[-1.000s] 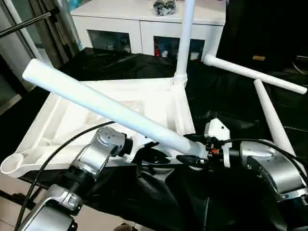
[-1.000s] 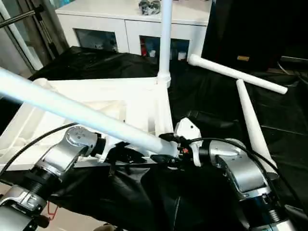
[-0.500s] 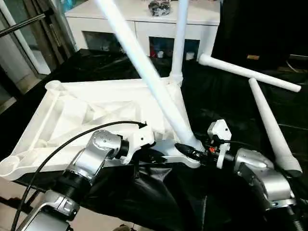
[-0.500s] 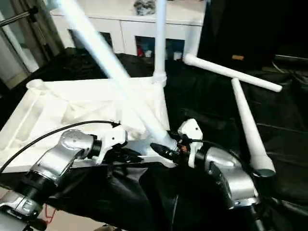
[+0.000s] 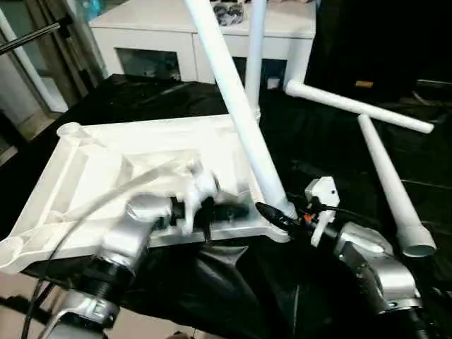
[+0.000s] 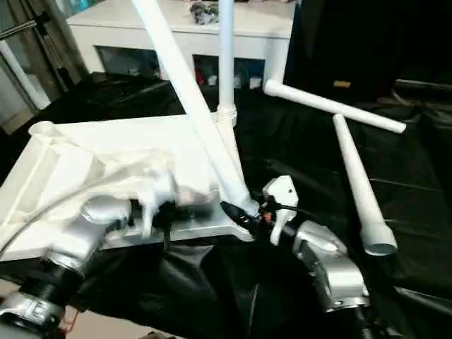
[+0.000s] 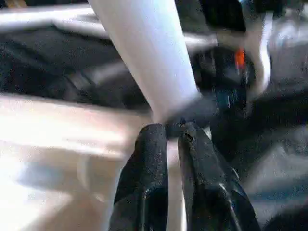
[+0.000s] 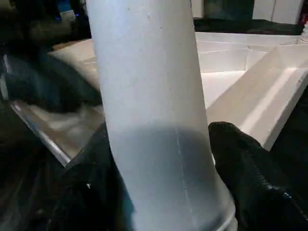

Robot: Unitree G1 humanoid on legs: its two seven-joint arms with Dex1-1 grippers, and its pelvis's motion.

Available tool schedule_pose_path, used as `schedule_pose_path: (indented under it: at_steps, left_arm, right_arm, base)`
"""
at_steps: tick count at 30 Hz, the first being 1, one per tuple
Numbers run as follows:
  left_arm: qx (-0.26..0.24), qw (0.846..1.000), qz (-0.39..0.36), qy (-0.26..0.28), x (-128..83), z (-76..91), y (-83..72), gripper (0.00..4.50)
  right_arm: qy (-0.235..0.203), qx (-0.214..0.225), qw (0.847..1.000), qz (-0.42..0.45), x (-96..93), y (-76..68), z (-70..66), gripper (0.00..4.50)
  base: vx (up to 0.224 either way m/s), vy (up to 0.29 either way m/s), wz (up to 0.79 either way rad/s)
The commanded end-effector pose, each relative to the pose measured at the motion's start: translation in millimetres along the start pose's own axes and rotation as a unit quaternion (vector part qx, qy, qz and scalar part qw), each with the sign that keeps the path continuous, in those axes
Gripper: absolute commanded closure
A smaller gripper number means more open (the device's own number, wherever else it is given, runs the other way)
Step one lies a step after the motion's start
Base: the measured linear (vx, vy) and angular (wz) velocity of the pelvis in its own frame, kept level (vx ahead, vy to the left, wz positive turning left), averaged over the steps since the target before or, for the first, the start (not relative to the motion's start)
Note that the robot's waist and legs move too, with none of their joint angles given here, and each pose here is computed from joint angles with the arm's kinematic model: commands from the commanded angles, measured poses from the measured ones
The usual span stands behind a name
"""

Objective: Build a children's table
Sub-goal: Insert table leg to table base

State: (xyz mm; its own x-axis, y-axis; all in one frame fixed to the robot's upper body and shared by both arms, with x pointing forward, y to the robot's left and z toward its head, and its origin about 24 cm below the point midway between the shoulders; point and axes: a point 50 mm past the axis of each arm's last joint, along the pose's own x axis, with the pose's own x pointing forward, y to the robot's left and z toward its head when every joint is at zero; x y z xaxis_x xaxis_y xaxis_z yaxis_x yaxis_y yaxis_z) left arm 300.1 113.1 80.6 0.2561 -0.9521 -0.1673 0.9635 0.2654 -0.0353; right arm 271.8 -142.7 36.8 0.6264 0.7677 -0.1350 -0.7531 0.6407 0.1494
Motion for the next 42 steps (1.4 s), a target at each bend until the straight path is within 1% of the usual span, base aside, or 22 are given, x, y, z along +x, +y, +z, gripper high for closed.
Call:
schedule_pose_path:
  at_steps: [1,2,3,5,6,8,12,13,19,20,22,23,26,27,28,29,31,32,34,36,39,42]
  left_arm:
    - [-0.041,0.999,0.013,-0.029,-6.2,-1.0,2.1,3.55]
    - [-0.048,0.998,0.015,-0.037,-6.4,-0.6,2.3,3.36]
    - [-0.055,0.997,0.017,-0.045,-6.5,-0.3,2.4,3.36]
    - [-0.107,0.989,0.045,-0.096,-4.8,0.6,5.2,3.11]
    - [-0.122,0.985,0.051,-0.113,-3.5,1.9,6.4,3.11]
    - [-0.142,0.978,0.055,-0.142,-1.2,7.2,8.3,2.88]
    - [-0.156,0.972,0.045,-0.170,4.5,16.3,8.5,2.63]
    - [-0.156,0.972,0.042,-0.168,6.2,16.8,7.8,2.43]
    - [-0.166,0.968,0.039,-0.185,14.1,25.4,9.3,1.95]
    - [-0.166,0.968,0.039,-0.185,14.1,25.4,9.3,1.95]
    - [-0.173,0.965,0.042,-0.192,19.0,28.9,10.1,1.70]
    - [-0.170,0.966,0.053,-0.188,20.7,28.6,12.1,1.70]
    - [-0.163,0.966,0.076,-0.183,22.6,28.5,17.9,1.36]
    - [-0.170,0.963,0.083,-0.191,22.6,30.4,20.6,1.36]
    - [-0.170,0.963,0.083,-0.191,22.6,30.4,20.6,1.19]
    - [-0.183,0.955,0.097,-0.212,22.5,36.2,25.9,1.12]
    - [-0.190,0.948,0.115,-0.228,22.4,42.9,31.5,1.05]
    - [-0.199,0.943,0.102,-0.247,21.9,48.0,31.2,0.86]
    - [-0.207,0.937,0.082,-0.269,21.6,54.7,29.9,1.38]
    - [-0.205,0.938,0.072,-0.270,22.5,58.6,28.5,1.38]
    - [-0.202,0.942,0.055,-0.262,24.9,61.4,25.5,1.78]
    - [-0.197,0.946,0.042,-0.252,27.0,62.6,23.5,1.88]
  right_arm:
    - [0.024,0.021,0.999,0.001,1.8,3.9,-14.0,1.91]
    - [0.023,0.021,1.000,0.000,2.0,3.7,-13.8,1.91]
    - [0.022,0.021,1.000,0.000,2.2,3.5,-13.6,1.91]
    - [0.015,0.021,1.000,-0.003,4.9,2.4,-11.4,1.91]
    - [0.013,0.020,1.000,-0.004,6.0,1.9,-10.4,1.91]
    - [0.009,0.019,1.000,-0.004,9.0,0.7,-7.1,1.91]
    - [0.001,0.017,1.000,-0.003,13.3,-1.3,-1.3,1.91]
    - [0.000,0.016,1.000,-0.003,14.4,-1.9,-0.4,1.91]
    - [-0.010,0.009,1.000,0.003,17.4,-5.1,7.7,1.91]
    - [-0.010,0.009,1.000,0.003,17.4,-5.1,7.7,1.91]
    - [-0.012,0.007,1.000,0.012,17.0,-4.2,10.1,1.91]
    - [-0.013,0.003,1.000,0.015,16.8,-3.7,11.0,1.91]
    - [-0.018,0.000,1.000,0.020,17.4,-3.0,13.2,1.91]
    - [-0.021,0.000,1.000,0.020,18.1,-3.0,14.7,1.91]
    - [-0.021,0.000,1.000,0.020,18.1,-3.0,14.7,1.91]
    - [-0.029,0.001,0.999,0.020,19.9,-3.3,17.6,1.91]
    - [-0.045,0.011,0.999,0.023,22.2,-3.0,22.1,1.91]
    - [-0.056,0.019,0.998,0.026,23.1,-2.5,25.2,1.91]
    - [-0.070,0.031,0.996,0.036,23.8,-1.1,29.9,1.91]
    - [-0.081,0.039,0.995,0.048,24.0,0.9,33.9,1.91]
    - [-0.083,0.044,0.993,0.067,23.4,3.5,36.5,1.91]
    - [-0.084,0.049,0.991,0.091,22.2,6.9,38.2,1.91]
  base:
    - [0.000,0.000,0.00]
    - [0.000,0.000,0.00]
    - [0.000,0.000,0.00]
    - [0.000,0.000,0.00]
    - [0.000,0.000,0.00]
    - [0.000,0.000,0.00]
    - [0.000,0.000,0.00]
    - [0.000,0.000,0.00]
    - [0.000,0.000,0.00]
    - [0.000,0.000,0.00]
    - [0.000,0.000,0.00]
    - [0.000,0.000,0.00]
    - [0.000,0.000,0.00]
    - [0.000,0.000,0.00]
    - [0.000,0.000,0.00]
    - [0.000,0.000,0.00]
    - [0.000,0.000,0.00]
    - [0.000,0.000,0.00]
    - [0.000,0.000,0.00]
    - [0.000,0.000,0.00]
    - [0.000,0.000,0.00]
    - [0.000,0.000,0.00]
